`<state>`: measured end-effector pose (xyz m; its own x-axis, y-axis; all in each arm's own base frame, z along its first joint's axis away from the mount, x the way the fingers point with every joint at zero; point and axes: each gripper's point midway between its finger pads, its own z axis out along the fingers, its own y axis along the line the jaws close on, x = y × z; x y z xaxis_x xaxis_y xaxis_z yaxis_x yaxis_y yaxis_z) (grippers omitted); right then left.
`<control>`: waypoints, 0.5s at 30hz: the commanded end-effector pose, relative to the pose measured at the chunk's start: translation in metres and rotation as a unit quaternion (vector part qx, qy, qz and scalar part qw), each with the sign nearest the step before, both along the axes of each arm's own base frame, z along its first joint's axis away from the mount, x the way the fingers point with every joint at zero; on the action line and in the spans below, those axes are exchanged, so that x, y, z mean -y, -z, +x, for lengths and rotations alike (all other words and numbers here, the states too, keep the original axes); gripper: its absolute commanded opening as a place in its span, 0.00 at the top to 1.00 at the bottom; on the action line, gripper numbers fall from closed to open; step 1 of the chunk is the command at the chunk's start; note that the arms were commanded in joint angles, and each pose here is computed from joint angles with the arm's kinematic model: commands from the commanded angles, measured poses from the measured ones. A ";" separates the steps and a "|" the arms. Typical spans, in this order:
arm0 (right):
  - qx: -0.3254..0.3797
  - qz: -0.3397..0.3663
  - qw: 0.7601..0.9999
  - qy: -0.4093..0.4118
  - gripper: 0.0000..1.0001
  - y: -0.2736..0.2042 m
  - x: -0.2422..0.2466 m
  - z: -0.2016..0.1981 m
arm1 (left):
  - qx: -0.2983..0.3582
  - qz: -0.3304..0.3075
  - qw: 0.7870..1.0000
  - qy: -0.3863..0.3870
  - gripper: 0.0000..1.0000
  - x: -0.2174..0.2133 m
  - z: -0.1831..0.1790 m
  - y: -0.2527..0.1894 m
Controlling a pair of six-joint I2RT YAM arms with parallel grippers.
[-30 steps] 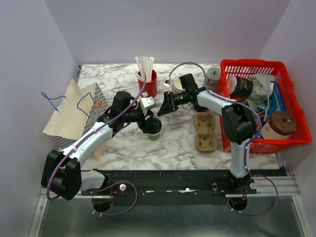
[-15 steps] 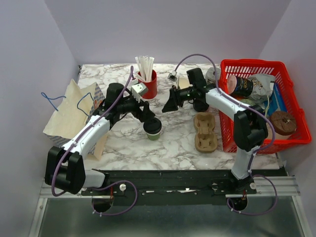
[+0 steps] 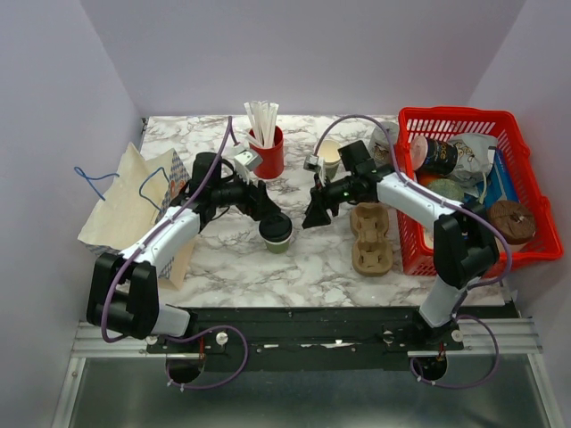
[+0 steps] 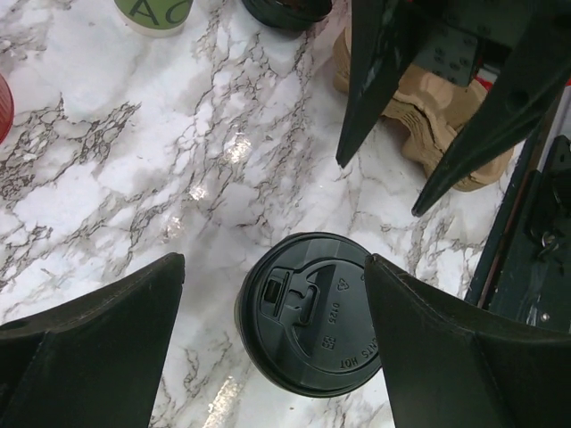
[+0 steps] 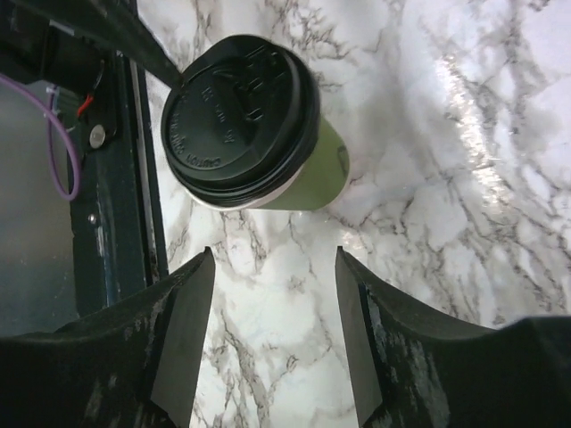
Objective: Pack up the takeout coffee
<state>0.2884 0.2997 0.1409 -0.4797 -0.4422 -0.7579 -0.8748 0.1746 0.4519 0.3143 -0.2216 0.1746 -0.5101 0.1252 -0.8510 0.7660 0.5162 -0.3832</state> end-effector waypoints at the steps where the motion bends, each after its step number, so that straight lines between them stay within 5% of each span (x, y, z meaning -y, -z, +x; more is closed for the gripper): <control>1: 0.043 -0.012 0.998 -0.042 0.29 0.008 -0.001 -0.019 | -0.015 -0.023 0.999 0.022 0.11 0.005 -0.009 -0.001; 3: 0.051 -0.018 0.997 -0.053 0.17 0.014 -0.002 -0.026 | -0.019 -0.024 0.999 0.026 0.11 0.005 -0.014 0.000; 15: 0.028 -0.045 0.996 -0.076 0.17 0.038 -0.019 -0.043 | -0.051 -0.049 0.997 0.016 0.12 0.003 -0.035 0.010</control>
<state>0.2429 0.3164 0.1165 -0.3712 -0.5491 -0.7488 -0.9135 0.0713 0.4005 0.2831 -0.2203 0.1468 -0.6174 0.0964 -0.7807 0.7113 0.4923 -0.5017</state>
